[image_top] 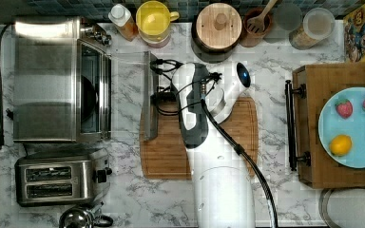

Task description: Close the oven.

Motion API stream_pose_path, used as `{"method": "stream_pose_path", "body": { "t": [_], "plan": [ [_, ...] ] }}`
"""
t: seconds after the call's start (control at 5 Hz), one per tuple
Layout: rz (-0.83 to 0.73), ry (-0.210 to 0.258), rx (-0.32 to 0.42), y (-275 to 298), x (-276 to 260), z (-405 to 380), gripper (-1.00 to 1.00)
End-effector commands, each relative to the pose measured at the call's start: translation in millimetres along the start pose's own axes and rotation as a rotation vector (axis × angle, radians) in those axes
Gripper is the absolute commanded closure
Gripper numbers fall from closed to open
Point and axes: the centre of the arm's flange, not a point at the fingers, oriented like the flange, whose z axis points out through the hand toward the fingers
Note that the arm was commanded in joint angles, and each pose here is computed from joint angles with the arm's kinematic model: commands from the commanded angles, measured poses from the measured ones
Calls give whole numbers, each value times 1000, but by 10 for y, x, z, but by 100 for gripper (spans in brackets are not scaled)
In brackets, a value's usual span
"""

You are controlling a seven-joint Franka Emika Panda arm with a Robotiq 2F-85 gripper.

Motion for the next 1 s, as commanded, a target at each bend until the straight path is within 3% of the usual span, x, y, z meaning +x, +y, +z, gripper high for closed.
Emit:
{"method": "stream_pose_path", "body": {
  "t": [0.2, 0.4, 0.6, 1.0],
  "plan": [
    [-369, -22, 6, -2882, -484, 125, 100],
    [-362, -14, -94, -3123, -542, 327, 100],
    [-398, 21, -293, -3320, -573, 608, 100],
    [-315, 110, -502, -3711, -593, 682, 100]
  ]
}}
